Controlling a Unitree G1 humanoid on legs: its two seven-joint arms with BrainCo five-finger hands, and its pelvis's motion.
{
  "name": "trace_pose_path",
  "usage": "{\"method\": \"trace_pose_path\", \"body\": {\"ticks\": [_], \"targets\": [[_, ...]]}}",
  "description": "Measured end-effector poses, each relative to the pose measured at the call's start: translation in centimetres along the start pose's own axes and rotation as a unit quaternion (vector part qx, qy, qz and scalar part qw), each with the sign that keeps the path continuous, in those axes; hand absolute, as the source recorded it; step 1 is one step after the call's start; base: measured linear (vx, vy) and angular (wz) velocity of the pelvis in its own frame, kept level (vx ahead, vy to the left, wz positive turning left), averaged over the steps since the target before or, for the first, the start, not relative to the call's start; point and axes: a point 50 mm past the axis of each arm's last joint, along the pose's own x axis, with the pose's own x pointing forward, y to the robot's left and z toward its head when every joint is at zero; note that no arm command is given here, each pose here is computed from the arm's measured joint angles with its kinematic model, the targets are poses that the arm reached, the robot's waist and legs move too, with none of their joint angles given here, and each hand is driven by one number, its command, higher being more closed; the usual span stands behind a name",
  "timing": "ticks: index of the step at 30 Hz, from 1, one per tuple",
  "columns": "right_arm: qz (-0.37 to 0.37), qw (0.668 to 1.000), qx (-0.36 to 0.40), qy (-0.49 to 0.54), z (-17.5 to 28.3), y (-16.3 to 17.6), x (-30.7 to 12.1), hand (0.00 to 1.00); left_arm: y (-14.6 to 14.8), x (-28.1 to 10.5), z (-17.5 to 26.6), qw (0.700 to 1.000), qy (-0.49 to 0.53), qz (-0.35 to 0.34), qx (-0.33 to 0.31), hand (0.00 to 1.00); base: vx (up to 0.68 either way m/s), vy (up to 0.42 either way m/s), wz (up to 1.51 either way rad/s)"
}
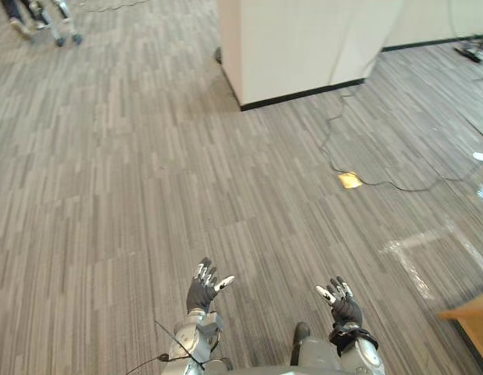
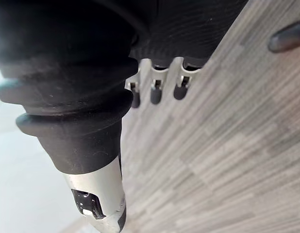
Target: Organize washtable
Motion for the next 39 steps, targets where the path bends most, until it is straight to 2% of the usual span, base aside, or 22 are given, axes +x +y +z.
{"method": "trace_pose_path", "body": {"ticks": [5,11,19,25,29,33,36,39], "targets": [[-0.015,1.000,-0.001,-0.007,0.2,-0.7,-0.5,0.00,-1.4,1.4,1.5,0.999,-0.023,-0.042,0.016,0.00,0.60,-0.085,0.91],[-0.016,0.999,-0.012,-0.029,1.6,-1.2,-0.1,0.00,-3.3,1.8,-0.2,0.999,0.006,-0.046,-0.029,0.00,0.71,-0.244,0.33],[-0.004,0.997,-0.011,-0.070,3.9,0.0,0.8,0.00,-0.2,0.8,-1.0,0.997,0.015,0.028,-0.075,0.00,0.65,-0.102,-0.78],[0.001,0.999,-0.019,-0.051,3.1,0.0,0.5,0.00,0.4,-0.6,0.0,0.993,-0.017,0.054,-0.105,0.00,0.82,0.364,-0.68],[0.062,0.997,-0.013,-0.033,1.9,3.3,1.1,0.00,3.1,-0.9,1.6,0.989,-0.051,0.100,-0.095,0.00,0.78,0.418,-0.22],[0.095,0.995,0.010,-0.020,1.1,5.8,2.0,0.00,4.4,-0.1,3.3,0.991,-0.070,0.100,-0.049,0.00,0.71,0.317,0.30],[0.093,0.995,0.002,-0.021,1.3,5.3,2.0,0.00,3.8,0.5,3.5,0.992,-0.073,0.096,-0.048,0.00,0.74,0.119,0.61],[0.051,0.999,-0.005,-0.007,0.4,2.5,0.7,0.00,1.3,2.5,4.2,0.995,-0.083,0.045,-0.038,0.00,0.83,-0.041,1.28]]}}
